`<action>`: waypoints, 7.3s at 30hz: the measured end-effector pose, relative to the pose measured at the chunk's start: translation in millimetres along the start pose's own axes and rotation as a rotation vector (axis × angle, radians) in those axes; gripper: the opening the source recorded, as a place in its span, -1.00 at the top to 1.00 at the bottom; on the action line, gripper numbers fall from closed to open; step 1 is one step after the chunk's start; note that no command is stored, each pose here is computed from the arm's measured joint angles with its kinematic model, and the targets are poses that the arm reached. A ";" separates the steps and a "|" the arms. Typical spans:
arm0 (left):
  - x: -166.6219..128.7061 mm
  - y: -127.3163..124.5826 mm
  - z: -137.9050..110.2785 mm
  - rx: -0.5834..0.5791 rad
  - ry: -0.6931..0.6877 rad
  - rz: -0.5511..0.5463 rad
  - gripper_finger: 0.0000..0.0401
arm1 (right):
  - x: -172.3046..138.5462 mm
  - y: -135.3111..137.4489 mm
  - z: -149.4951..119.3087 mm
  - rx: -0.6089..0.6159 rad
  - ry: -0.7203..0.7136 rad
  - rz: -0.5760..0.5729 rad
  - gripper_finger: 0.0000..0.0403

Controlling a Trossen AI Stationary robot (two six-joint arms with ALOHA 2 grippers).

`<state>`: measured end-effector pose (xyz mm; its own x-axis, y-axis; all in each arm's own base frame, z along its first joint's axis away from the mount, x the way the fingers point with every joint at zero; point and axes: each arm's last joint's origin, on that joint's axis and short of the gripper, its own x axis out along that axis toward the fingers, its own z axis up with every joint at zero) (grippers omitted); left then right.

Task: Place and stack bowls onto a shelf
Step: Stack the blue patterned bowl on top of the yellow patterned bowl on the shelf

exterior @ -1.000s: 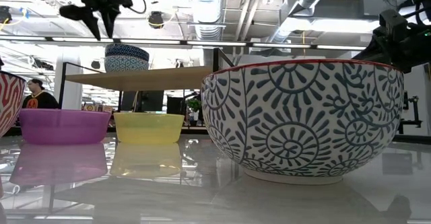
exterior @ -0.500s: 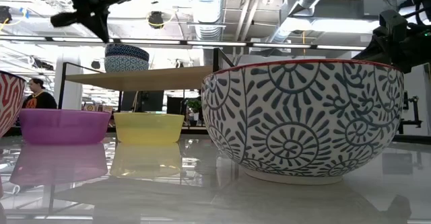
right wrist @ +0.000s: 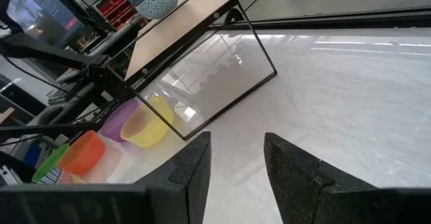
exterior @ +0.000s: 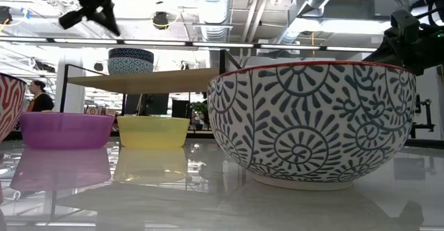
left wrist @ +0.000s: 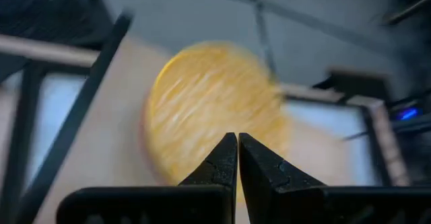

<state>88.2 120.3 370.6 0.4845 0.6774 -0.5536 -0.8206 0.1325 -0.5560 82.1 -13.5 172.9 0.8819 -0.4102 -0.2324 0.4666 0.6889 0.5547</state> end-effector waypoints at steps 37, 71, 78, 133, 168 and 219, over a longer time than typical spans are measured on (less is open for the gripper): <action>-51.9 -134.2 -189.3 0.586 0.640 -0.847 0.66 | 0.0 -0.2 -0.2 -0.001 0.002 -0.003 0.19; -32.0 -136.1 -308.8 0.892 1.196 -0.865 0.32 | -0.1 -0.8 -0.8 -0.005 0.009 -0.009 0.19; -28.6 -129.2 -308.4 0.941 1.187 -0.784 0.11 | -0.1 -0.8 -0.8 -0.005 0.010 -0.009 0.19; -44.2 -141.5 -312.2 0.892 1.250 -1.033 0.11 | -0.1 -0.8 -1.0 -0.014 0.011 -0.008 0.19; -47.0 -120.3 -319.9 1.063 1.134 -0.806 0.11 | -0.1 -0.8 -1.0 -0.014 0.010 -0.008 0.19; -43.9 -94.1 -330.2 1.347 0.999 -0.722 0.11 | -0.1 -0.8 -1.0 -0.013 0.011 -0.008 0.19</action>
<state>244.3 -160.8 242.4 0.3788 -0.3405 -0.8606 0.1956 0.9383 -0.2852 81.8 -13.5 171.7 0.8787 -0.4096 -0.2452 0.4746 0.6936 0.5420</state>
